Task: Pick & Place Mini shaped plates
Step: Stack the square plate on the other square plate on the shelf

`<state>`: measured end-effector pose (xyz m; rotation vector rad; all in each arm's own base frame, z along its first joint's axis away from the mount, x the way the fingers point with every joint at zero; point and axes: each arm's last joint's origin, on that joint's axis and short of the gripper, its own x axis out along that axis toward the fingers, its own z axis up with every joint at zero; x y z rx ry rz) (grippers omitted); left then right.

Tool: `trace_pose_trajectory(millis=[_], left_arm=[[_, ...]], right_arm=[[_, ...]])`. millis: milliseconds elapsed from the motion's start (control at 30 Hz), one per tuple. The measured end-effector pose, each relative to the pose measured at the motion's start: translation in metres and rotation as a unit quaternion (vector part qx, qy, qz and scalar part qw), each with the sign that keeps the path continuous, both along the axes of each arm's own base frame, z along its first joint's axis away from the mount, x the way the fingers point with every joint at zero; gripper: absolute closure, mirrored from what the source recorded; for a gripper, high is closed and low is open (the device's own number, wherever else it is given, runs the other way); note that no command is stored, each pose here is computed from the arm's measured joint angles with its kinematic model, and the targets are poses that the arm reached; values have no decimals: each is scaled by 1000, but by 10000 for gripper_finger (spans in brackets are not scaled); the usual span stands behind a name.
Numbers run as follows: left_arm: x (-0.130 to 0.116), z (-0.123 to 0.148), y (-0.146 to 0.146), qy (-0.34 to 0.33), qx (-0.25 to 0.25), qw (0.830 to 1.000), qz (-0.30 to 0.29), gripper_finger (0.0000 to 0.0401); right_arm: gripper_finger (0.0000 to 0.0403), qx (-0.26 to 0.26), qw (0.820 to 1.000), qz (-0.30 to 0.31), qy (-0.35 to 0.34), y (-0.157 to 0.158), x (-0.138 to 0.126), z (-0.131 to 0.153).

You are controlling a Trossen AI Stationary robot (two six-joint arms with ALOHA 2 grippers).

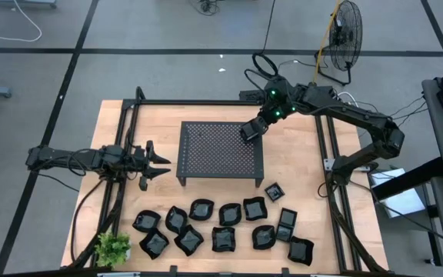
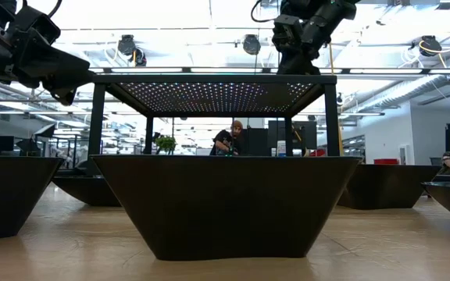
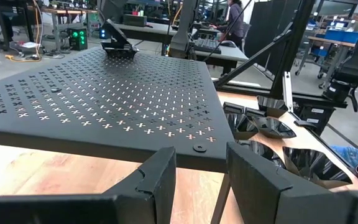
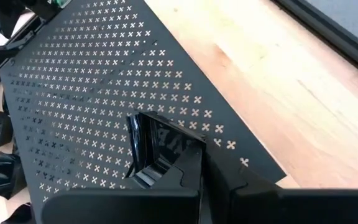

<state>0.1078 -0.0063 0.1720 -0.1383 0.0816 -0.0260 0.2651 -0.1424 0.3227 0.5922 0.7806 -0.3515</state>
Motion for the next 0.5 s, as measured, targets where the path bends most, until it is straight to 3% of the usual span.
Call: trace_pose_trajectory(millis=[233,500], left_arm=[[0,0,0,0,0,1000,0,256],[0,0,0,0,0,1000,0,256]], right_arm=[[403,3,1000,-4,1,0,0,0],[403,40,998,-37,12,2,0,-15]])
